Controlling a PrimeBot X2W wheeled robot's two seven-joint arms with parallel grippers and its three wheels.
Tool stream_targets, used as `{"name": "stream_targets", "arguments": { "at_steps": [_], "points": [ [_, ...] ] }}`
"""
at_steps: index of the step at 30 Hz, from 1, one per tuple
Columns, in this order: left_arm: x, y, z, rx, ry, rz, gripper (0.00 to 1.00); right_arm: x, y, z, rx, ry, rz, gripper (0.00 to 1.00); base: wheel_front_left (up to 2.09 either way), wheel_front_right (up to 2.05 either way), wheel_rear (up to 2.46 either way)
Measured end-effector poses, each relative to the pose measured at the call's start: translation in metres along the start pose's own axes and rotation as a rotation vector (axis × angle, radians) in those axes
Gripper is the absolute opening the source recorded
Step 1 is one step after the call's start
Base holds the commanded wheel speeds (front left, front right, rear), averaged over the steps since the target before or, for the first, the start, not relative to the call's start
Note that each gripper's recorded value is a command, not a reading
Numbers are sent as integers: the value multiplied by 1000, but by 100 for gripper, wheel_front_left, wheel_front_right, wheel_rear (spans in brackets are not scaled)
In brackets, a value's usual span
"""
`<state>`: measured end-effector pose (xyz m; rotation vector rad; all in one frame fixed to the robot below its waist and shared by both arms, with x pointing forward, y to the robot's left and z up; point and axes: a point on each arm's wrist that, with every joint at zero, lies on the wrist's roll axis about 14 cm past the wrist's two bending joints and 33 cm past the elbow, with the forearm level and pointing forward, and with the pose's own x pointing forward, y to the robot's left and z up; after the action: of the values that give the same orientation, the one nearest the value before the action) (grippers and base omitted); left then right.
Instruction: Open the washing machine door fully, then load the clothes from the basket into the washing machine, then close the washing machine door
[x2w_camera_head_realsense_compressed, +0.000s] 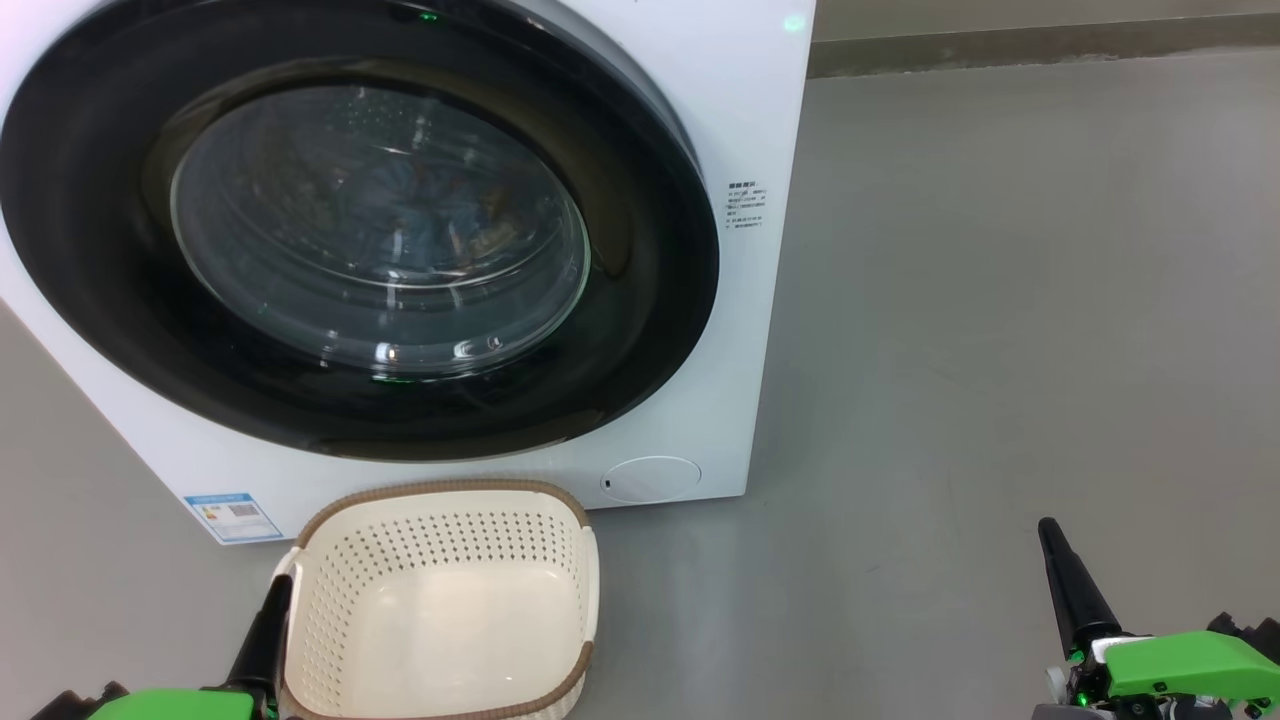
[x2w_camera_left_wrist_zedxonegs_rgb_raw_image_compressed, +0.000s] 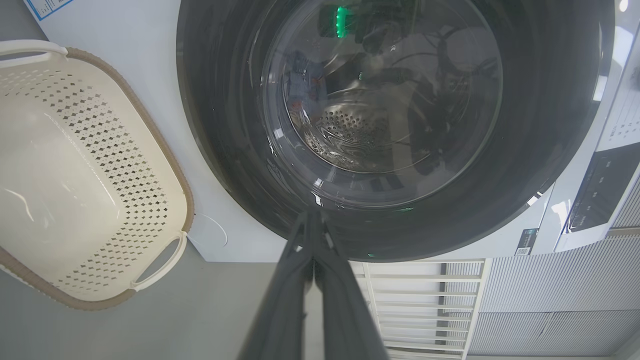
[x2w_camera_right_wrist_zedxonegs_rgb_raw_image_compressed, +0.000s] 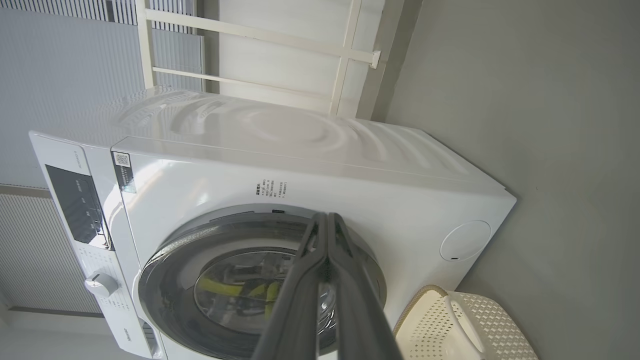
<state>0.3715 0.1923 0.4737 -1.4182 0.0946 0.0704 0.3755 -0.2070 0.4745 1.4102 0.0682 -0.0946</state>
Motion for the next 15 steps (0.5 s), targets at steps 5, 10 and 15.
{"name": "stream_targets", "arguments": {
  "at_steps": [5, 10, 15],
  "points": [
    [1, -2, -1, -49, 3, -8, 0, 0, 3, 1, 58, -1, 11, 0, 0, 0, 0],
    [4, -9, -3, -114, 15, -30, 0, 0, 5, 2, 124, -6, 17, 0, 0, 0, 0],
    [5, -10, -4, -153, 16, -36, 0, 0, 7, 3, 160, -10, 26, 0, 0, 0, 0]
  ]
}}
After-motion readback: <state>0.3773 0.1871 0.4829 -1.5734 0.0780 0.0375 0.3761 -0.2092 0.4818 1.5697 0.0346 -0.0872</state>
